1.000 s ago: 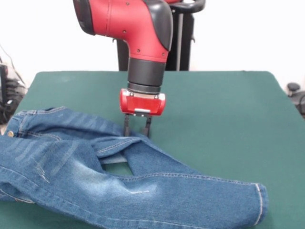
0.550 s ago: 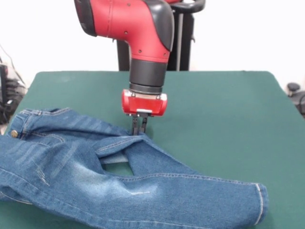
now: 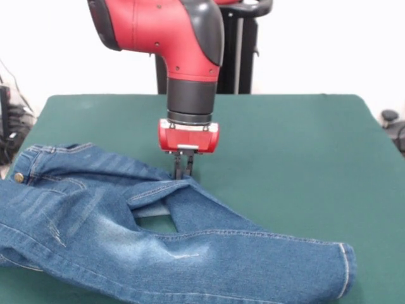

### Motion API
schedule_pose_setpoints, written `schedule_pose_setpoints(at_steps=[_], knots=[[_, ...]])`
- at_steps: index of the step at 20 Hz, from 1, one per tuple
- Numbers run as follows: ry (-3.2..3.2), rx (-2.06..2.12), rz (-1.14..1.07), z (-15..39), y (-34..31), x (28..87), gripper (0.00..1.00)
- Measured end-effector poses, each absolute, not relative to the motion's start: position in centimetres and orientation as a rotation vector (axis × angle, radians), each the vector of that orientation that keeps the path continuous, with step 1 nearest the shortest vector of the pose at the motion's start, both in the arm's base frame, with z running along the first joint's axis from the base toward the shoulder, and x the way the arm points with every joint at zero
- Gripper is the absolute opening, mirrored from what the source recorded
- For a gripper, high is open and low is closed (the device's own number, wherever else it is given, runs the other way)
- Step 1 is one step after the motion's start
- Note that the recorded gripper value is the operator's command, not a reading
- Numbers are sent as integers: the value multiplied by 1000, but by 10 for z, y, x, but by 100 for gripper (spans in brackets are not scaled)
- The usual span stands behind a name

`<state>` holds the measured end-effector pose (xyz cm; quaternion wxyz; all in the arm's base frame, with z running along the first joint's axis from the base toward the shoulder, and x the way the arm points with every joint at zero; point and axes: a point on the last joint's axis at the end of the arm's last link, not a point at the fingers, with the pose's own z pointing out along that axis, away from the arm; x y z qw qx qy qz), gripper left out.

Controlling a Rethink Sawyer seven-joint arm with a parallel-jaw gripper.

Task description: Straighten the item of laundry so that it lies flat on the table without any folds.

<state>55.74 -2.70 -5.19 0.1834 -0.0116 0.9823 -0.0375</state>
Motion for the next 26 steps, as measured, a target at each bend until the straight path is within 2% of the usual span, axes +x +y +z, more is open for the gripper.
schedule_pose_setpoints(at_steps=[26], knots=[[2873, 342, 35, -43, -30, 554, 0]])
